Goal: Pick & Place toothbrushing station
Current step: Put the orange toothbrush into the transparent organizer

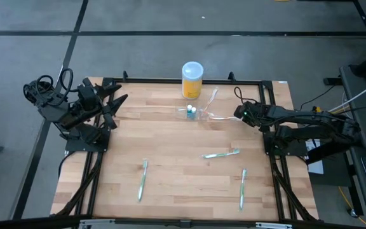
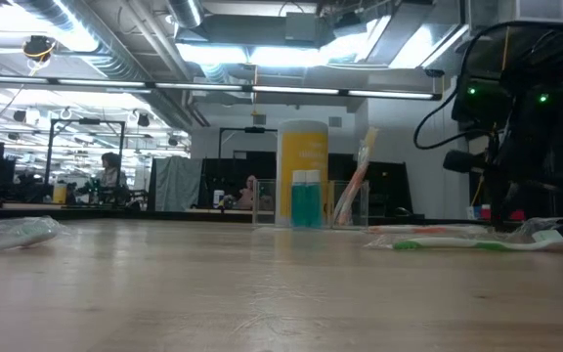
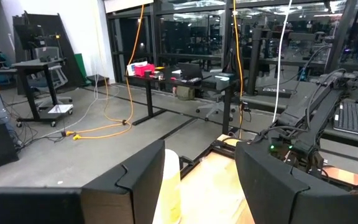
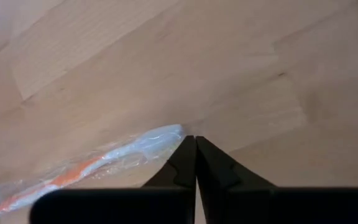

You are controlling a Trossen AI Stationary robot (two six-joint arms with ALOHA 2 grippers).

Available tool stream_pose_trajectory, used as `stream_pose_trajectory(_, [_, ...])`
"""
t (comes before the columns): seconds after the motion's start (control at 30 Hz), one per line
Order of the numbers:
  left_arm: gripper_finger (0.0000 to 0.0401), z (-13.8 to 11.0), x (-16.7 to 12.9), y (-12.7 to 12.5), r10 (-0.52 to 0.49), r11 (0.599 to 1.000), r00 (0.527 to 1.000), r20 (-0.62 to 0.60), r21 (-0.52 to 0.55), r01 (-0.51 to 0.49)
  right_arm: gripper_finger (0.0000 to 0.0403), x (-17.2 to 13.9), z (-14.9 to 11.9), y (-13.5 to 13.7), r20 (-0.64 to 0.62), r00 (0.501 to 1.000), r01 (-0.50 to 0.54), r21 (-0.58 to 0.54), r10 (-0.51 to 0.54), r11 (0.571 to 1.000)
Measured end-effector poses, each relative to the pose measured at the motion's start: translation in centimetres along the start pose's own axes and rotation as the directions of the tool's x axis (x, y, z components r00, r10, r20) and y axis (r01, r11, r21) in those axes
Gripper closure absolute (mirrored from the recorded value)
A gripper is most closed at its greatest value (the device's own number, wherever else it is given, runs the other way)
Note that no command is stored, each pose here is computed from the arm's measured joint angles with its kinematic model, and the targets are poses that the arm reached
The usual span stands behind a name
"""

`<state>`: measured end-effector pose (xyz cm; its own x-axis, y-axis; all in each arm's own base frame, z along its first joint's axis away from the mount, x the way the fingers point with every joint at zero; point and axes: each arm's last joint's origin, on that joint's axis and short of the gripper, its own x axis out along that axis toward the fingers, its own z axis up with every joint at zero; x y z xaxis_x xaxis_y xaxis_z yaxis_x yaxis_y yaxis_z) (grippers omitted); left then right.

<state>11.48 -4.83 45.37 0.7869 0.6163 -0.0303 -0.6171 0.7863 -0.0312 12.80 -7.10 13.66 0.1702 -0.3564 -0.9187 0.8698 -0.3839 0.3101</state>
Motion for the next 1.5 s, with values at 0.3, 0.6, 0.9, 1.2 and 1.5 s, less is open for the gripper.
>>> stream_pose_trajectory(0.3, [0.0207,0.1,0.0,0.0,0.004,1.000,1.000,0.005,-0.004,-0.004,0.0400,0.0,-0.3,0.9,0.045,0.996,-0.082,-0.001,0.082,0.997])
stream_pose_trajectory(0.6, [0.0207,0.6,0.0,0.0,0.004,1.000,1.000,0.022,0.002,-0.004,0.0401,-5.0,-1.2,5.5,0.197,0.926,-0.301,-0.135,0.323,0.944])
stream_pose_trajectory(0.9, [0.0207,0.6,0.0,0.0,0.012,1.000,1.000,0.024,-0.002,-0.012,0.0402,-15.4,-1.9,9.5,0.290,0.808,-0.391,-0.386,0.512,0.836])
stream_pose_trajectory(1.2, [0.0207,0.6,0.0,0.0,0.022,1.000,0.999,0.025,-0.002,-0.021,0.0403,-21.6,-2.2,12.6,0.290,0.705,-0.441,-0.534,0.647,0.721])
stream_pose_trajectory(1.5, [0.0207,0.8,0.0,-0.1,0.021,0.999,0.999,0.029,-0.030,-0.020,0.0403,-20.9,-4.2,16.0,0.270,0.698,-0.411,-0.608,0.663,0.679])
